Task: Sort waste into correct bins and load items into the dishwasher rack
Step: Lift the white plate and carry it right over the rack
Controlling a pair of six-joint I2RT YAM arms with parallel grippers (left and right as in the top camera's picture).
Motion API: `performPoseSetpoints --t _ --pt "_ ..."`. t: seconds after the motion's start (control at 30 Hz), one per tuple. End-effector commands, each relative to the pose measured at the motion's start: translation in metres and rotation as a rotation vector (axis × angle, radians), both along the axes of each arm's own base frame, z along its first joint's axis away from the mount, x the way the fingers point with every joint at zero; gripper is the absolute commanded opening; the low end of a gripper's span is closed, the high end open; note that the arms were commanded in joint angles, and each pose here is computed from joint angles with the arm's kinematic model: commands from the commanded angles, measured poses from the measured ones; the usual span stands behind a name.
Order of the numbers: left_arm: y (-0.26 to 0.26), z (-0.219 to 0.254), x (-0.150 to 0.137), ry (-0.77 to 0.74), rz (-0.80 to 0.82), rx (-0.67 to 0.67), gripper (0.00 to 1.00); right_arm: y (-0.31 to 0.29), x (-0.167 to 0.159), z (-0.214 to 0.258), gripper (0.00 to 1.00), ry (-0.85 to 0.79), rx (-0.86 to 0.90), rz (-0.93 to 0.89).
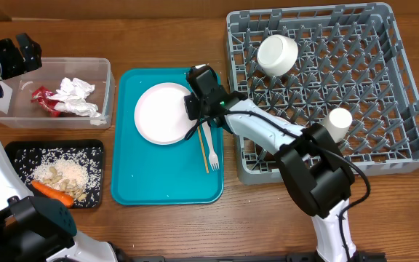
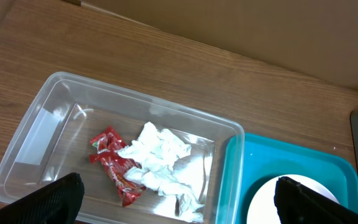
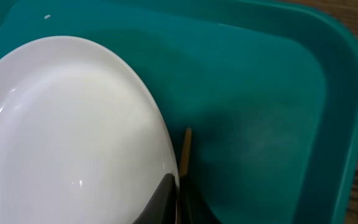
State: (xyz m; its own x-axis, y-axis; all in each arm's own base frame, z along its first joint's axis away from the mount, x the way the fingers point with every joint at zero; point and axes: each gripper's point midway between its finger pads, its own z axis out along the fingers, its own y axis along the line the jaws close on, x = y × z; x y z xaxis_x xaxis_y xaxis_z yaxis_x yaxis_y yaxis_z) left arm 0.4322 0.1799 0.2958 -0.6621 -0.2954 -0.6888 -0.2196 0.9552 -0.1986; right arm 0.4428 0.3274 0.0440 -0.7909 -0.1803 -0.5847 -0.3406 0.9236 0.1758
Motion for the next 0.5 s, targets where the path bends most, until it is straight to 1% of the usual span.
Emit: performPoseSetpoints --t 0.0,0.3,0.37,0.47 --pt "-0.002 0.006 0.001 -0.016 0.002 -0.006 1.0 0.003 0.011 0.059 0.04 -0.118 0.026 0.041" --pt "-0.002 0.006 0.001 -0.017 0.002 -0.006 1.0 -0.006 0.004 0.113 0.04 -0.178 0.051 0.029" --pt "-0.002 0.006 0.001 -0.017 0.002 -0.006 1.0 -0.019 0.004 0.126 0.04 -0.207 0.019 -0.012" --pt "-0.002 0.006 0.001 -0.017 0.002 -0.006 1.0 -0.042 0.004 0.15 0.04 -0.284 -0.089 -0.019"
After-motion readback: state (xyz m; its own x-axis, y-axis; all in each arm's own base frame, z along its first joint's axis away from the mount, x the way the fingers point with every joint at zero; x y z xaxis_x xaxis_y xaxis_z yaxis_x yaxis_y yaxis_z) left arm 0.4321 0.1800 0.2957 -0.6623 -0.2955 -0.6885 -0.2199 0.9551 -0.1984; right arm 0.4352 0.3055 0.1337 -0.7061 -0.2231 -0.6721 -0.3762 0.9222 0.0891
